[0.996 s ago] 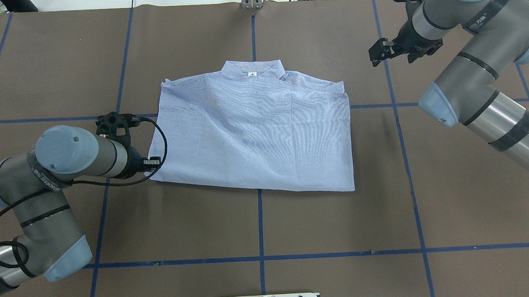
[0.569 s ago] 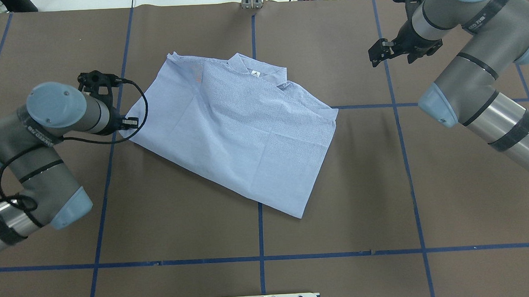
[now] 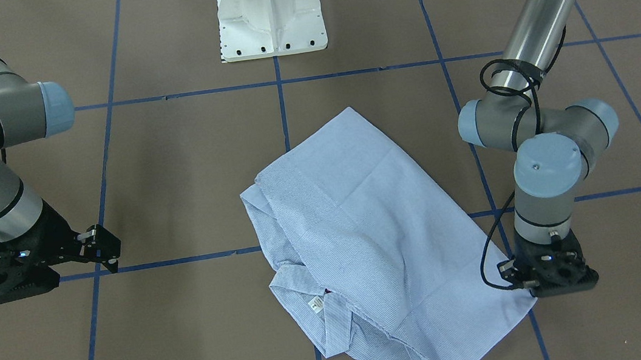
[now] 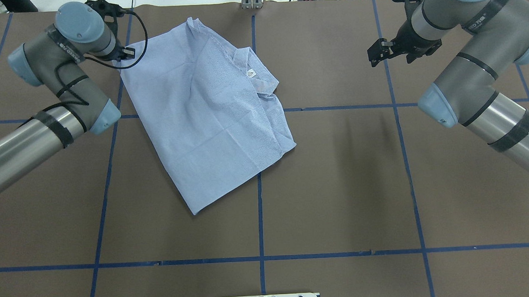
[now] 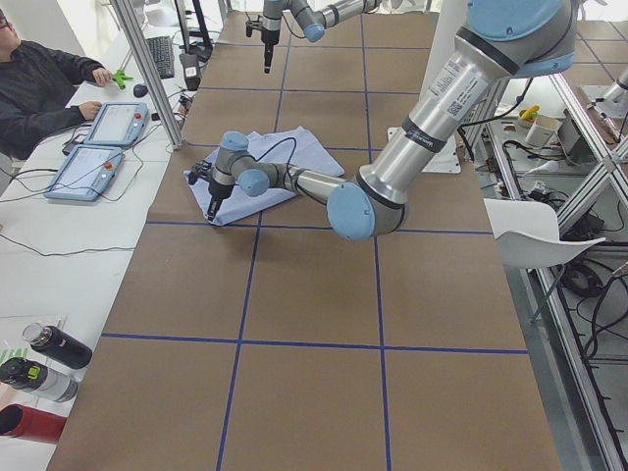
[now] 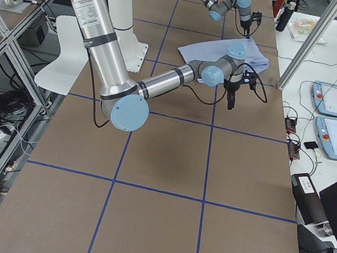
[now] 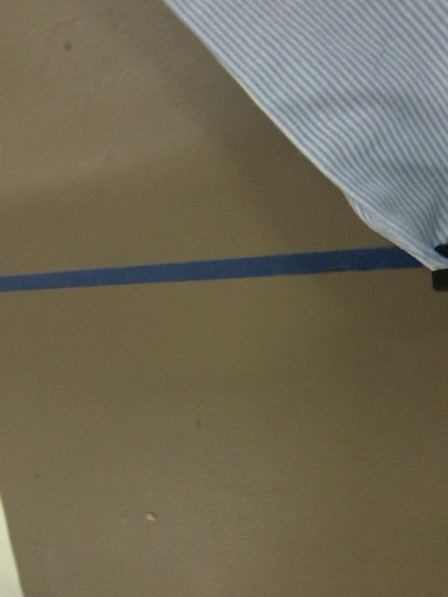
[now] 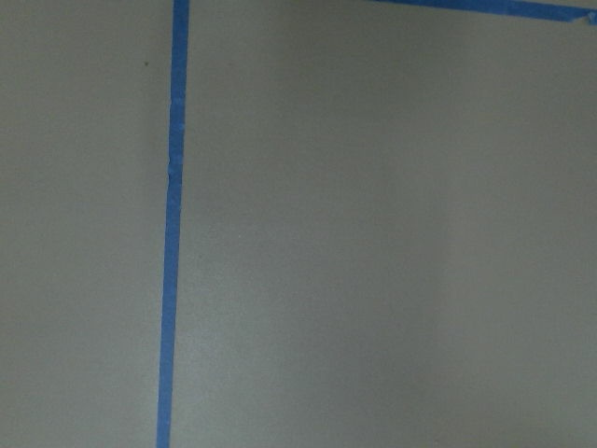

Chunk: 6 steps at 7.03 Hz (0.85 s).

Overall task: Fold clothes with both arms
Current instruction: 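Drag the shirt with the left gripper away from the robot, then move the right gripper to the collar corner of the shirt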

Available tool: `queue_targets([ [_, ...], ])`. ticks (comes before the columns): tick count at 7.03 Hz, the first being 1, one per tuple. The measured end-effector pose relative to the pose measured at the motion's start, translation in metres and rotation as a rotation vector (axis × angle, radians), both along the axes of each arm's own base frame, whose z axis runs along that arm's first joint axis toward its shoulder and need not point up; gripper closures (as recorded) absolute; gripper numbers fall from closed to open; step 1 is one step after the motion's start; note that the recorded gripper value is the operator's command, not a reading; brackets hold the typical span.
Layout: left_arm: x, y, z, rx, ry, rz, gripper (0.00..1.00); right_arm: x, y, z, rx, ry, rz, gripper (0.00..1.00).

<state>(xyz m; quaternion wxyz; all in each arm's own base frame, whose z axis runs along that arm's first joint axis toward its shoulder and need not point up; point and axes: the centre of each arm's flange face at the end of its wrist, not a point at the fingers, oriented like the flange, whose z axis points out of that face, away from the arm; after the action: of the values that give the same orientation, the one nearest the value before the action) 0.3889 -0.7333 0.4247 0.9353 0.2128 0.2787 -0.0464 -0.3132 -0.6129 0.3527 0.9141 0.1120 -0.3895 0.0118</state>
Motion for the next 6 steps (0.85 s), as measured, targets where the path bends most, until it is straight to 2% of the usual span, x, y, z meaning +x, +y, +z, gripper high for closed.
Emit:
queue_targets([
  [1,-0.015,-0.014,-0.011,0.010,0.048,0.022,0.00,-0.010,0.003,-0.009,-0.023,-0.016,0.018,0.00],
  [3,-0.044,0.009,-0.020,0.040,0.152,0.080,0.00,-0.061,0.024,-0.048,-0.113,-0.074,0.103,0.00],
  [6,-0.062,0.045,-0.021,0.045,0.221,0.094,0.00,-0.197,0.110,-0.112,-0.293,-0.127,0.305,0.02],
])
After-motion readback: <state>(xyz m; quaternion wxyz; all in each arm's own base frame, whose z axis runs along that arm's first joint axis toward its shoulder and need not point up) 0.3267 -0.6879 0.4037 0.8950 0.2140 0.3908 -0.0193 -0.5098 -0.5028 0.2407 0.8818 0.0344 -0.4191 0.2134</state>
